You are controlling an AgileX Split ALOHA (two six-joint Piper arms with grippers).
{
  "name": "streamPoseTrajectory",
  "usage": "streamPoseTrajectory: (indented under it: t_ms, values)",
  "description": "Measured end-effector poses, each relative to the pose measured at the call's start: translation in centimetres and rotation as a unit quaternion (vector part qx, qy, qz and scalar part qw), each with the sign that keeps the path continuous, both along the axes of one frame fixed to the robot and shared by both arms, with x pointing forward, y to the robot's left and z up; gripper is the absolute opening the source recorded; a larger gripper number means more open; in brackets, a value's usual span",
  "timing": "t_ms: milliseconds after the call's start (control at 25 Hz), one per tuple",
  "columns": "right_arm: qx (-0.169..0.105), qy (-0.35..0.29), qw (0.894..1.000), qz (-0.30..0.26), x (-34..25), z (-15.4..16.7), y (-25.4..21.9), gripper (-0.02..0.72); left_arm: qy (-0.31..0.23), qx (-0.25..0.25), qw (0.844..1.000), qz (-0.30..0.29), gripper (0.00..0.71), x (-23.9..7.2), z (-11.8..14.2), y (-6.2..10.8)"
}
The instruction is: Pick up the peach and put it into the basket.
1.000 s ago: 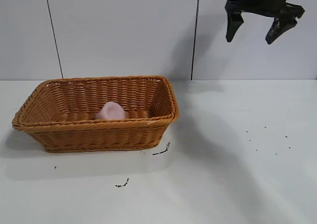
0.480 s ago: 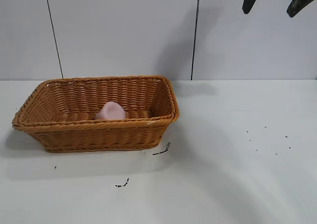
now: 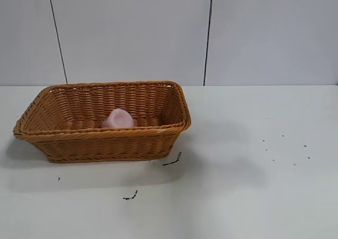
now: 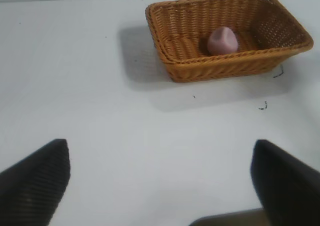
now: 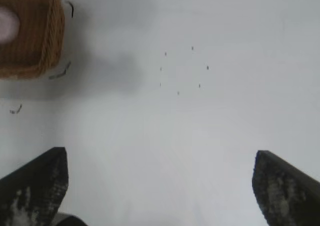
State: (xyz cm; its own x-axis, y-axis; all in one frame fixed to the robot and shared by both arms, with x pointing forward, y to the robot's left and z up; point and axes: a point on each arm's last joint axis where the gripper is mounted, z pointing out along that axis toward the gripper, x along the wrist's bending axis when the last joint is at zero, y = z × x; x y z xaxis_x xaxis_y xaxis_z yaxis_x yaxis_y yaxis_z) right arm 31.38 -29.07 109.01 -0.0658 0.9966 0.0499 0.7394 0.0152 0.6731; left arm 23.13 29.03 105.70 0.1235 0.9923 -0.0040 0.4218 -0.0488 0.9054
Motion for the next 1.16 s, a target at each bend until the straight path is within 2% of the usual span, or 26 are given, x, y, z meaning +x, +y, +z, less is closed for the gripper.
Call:
streamPoseTrajectory:
  t_ms: [200,320,480,1160]
  values:
    - [0.003,-0.077,0.997,-0.001,-4.3,-3.9,-0.2,0.696,0.0,0.0,1.0,0.0,0.694,0.0,0.0,0.0]
    - [0.003,-0.138,0.99,-0.001,-6.1,-3.8,-0.3,0.696,0.0,0.0,1.0,0.0,0.694,0.0,0.0,0.0]
    - [0.004,-0.183,0.983,-0.001,-7.5,-3.8,-0.3,0.696,0.0,0.0,1.0,0.0,0.694,0.0,0.0,0.0]
    - [0.005,-0.194,0.981,-0.001,-7.8,-3.8,-0.3,0.696,0.0,0.0,1.0,0.0,0.694,0.0,0.0,0.0]
